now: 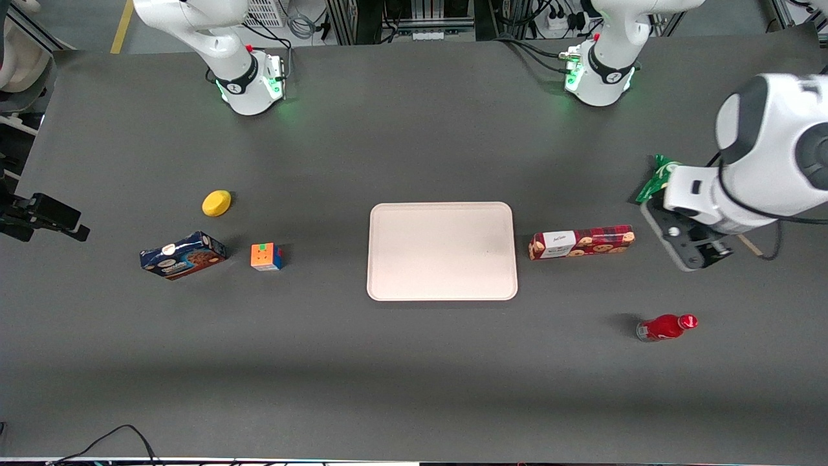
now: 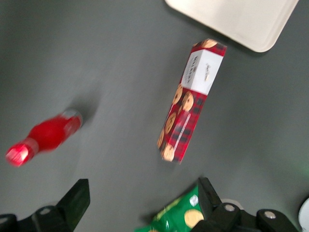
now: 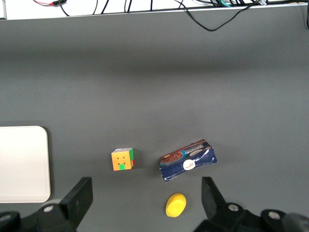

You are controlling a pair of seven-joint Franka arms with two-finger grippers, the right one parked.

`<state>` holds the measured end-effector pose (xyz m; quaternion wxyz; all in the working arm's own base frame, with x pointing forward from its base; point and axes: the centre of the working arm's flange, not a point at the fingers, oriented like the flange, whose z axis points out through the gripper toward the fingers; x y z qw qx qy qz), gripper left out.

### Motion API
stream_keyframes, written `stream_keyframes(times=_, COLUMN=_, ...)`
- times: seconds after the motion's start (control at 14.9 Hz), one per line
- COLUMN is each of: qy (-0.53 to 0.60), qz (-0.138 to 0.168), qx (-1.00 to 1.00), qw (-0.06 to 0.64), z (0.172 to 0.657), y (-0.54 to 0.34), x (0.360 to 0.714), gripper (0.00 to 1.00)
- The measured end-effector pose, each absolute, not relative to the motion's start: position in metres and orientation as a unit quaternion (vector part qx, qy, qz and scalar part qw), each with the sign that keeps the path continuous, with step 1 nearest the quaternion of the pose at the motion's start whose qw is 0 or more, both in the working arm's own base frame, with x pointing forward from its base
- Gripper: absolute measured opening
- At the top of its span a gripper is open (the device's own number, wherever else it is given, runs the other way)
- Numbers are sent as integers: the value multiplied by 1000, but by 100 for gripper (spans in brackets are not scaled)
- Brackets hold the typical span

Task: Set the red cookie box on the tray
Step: 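Lower the left gripper over the cookie box's end and close it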

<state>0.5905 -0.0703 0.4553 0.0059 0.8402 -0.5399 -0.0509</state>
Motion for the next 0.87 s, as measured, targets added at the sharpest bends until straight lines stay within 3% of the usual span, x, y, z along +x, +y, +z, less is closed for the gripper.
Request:
stream_keyframes(times=0.47, qy=-622, qz=-7, qx=783, qw=4, z=342, y=-105, x=555, gripper=100)
stream_keyframes(times=0.87, qy=-639, qz=17, qx=769, qw=-5, z=285, y=-119, x=516, gripper=100)
